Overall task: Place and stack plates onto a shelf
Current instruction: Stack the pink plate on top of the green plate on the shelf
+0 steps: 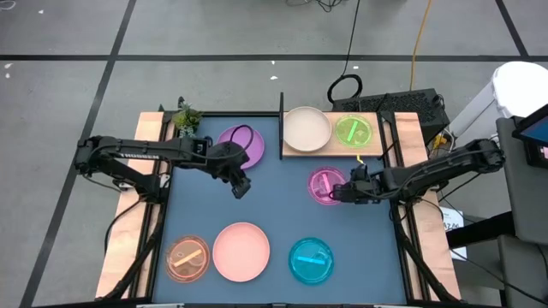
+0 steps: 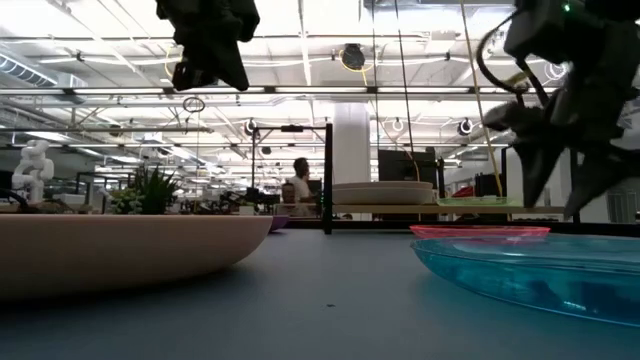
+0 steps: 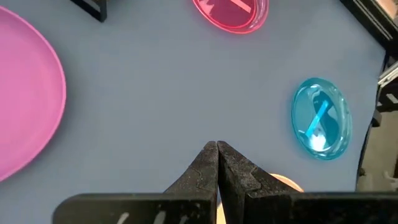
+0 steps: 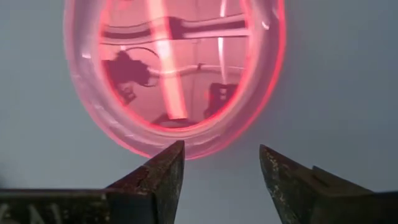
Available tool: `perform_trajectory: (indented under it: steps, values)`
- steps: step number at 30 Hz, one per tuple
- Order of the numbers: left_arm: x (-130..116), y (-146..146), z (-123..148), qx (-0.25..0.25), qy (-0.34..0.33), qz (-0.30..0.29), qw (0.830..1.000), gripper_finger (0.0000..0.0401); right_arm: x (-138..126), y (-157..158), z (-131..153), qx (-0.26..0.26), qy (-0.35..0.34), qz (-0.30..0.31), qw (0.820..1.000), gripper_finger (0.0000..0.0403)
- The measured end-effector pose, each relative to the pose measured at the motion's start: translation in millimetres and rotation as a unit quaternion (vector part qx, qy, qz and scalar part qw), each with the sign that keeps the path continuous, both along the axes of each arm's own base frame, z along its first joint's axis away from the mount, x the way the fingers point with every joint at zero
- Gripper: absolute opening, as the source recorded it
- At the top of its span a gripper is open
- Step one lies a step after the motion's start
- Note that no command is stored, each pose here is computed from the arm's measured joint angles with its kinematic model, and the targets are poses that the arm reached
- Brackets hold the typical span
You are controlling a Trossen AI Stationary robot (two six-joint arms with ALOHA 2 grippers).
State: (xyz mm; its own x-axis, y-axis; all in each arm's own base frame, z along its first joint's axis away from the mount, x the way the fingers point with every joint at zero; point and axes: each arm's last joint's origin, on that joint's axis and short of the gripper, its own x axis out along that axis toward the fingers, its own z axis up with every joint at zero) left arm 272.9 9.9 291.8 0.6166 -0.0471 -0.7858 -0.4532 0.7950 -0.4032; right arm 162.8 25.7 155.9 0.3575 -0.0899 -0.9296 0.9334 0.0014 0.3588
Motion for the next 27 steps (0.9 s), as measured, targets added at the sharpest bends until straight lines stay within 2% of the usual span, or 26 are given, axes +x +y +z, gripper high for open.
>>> perform_trajectory:
  steps: [2,6,10,17,22,27]
  values:
    - [0.0,-1.9,0.0,-0.004,0.0,-0.001,1.0,0.0004,-2.3,-0.6,-7.0,-0.002,-0.003,0.0,1.0,0.0191]
    - [0.1,-4.7,0.0,-0.007,0.0,-0.004,1.0,0.0004,-2.1,-1.5,-22.3,-0.009,-0.057,-0.001,0.998,0.0184]
    - [0.1,-5.1,0.0,-0.007,0.001,-0.004,1.0,0.0004,-10.9,-4.0,-41.1,-0.003,-0.087,-0.041,0.995,0.0173]
    - [-0.2,-5.3,-0.2,-0.013,0.002,-0.005,1.0,0.0004,-16.2,-5.5,-47.4,-0.007,-0.092,-0.057,0.994,0.0147]
    - [-0.1,-4.8,-0.1,-0.013,0.002,-0.005,1.0,0.0004,-17.2,-5.8,-48.1,-0.012,-0.088,-0.056,0.995,0.0114]
    - [0.2,-3.6,0.1,-0.013,0.0,-0.001,1.0,0.0004,-18.4,-6.0,-49.0,-0.013,-0.081,-0.055,0.995,0.0058]
